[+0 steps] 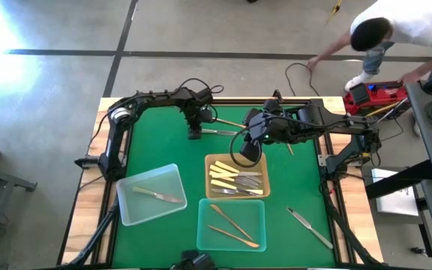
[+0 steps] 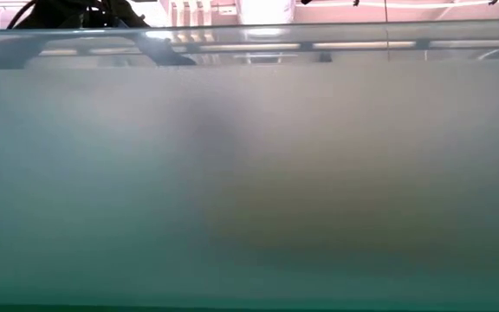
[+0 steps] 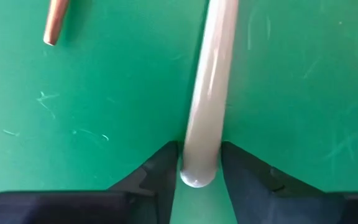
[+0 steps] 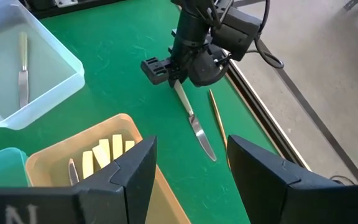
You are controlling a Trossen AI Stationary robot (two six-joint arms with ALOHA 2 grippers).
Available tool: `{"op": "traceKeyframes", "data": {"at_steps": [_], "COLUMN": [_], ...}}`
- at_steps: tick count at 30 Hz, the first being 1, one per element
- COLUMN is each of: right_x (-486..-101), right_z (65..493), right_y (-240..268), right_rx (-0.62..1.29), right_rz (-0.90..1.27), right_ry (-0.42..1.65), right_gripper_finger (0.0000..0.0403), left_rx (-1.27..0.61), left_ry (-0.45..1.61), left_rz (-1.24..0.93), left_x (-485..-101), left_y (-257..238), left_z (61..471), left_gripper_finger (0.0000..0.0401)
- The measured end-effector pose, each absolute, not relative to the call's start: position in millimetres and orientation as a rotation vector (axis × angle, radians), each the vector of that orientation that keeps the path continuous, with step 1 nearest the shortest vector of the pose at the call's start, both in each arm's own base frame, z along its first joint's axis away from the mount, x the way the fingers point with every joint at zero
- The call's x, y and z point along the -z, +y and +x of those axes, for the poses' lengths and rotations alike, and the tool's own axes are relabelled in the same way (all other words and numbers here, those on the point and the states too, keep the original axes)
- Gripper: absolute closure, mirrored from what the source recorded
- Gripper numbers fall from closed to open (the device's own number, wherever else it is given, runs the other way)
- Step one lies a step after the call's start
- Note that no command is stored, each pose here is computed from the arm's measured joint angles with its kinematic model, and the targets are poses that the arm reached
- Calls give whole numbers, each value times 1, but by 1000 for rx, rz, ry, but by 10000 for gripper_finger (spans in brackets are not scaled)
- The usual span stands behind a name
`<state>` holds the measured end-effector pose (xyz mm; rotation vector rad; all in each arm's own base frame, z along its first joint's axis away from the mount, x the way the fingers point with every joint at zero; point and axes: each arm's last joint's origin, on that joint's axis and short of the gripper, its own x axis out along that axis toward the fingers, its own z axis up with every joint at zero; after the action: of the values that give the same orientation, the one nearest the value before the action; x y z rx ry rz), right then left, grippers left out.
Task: Sort silverware by color (type)
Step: Put the green table knife into the white bin
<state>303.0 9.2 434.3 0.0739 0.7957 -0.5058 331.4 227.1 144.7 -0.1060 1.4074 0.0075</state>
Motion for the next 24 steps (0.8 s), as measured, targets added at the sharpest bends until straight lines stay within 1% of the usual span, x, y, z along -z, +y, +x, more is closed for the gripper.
{"op": "traceKeyframes", "data": {"at_steps": [3,6,8,15,20,24], "right_x": [-435,-435,-435,-435,-435,-435], "right_z": [303,303,303,304,303,303], "right_y": [9,9,9,9,9,9], "right_rx": [505,505,505,505,505,505], "right_rz": [75,76,76,76,76,76], "right_ry": [792,791,790,790,789,790], "right_gripper_finger": [213,213,213,213,213,213], "left_rx": [-7,-13,-22,-27,-19,-18], "left_ry": [1415,1401,1381,1374,1357,1292], "left_rz": [-110,-150,-175,-204,-219,-215], "left_x": [-139,-134,-133,-142,-157,-179], "left_y": [228,229,229,226,222,216], "left_z": [333,335,337,334,329,322], "left_gripper_finger": [325,371,389,392,393,394]}}
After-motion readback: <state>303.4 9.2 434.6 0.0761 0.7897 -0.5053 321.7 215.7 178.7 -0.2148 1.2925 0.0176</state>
